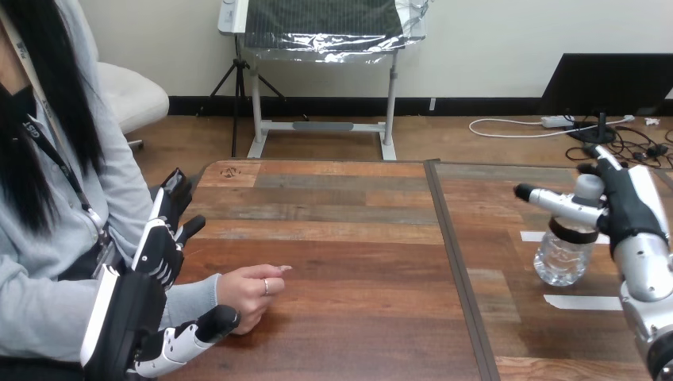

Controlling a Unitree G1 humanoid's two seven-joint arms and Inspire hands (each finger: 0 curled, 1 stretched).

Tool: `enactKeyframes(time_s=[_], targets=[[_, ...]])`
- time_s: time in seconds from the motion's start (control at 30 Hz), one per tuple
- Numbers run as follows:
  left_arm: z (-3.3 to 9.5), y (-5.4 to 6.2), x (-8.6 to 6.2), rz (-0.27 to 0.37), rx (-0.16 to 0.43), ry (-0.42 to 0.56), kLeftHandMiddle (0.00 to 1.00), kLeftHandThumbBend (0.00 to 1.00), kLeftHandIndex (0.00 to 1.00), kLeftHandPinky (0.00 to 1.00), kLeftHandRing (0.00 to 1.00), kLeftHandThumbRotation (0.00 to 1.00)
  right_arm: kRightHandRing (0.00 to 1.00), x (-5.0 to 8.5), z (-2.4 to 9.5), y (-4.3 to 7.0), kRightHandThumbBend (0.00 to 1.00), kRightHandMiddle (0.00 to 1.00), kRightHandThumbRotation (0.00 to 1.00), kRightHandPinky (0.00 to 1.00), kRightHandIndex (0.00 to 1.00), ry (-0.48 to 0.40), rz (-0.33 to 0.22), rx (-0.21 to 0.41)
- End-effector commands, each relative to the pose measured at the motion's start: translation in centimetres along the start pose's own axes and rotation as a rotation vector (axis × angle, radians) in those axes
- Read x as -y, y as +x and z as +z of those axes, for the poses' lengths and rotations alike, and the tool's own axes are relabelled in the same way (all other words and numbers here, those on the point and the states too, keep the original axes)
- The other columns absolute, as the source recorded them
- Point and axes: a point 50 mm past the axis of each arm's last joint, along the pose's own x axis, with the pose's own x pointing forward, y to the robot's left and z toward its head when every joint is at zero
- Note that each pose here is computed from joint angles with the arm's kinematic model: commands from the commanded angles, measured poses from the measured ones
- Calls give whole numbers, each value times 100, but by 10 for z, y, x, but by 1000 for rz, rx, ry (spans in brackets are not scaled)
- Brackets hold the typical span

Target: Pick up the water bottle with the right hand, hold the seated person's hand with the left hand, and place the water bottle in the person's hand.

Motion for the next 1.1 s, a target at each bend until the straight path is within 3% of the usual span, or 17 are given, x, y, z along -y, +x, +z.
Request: enactKeyframes(time_s=[0.0,0.27,0.63,1.07], targets=[[10,14,-6,-3,86,22,100,100,99,91,99,65,87,-10,2,0,91,89,33,80,95,-2,32,-4],[10,15,-6,-3,88,17,100,100,99,91,99,66,85,-13,2,-1,91,88,33,78,94,-2,41,3],[10,16,-6,-4,85,17,100,100,99,92,99,65,84,-16,2,-2,99,87,41,78,94,8,54,11],[11,18,-6,-7,89,5,100,100,99,92,100,64,86,-19,3,-2,98,88,40,80,95,34,74,22]])
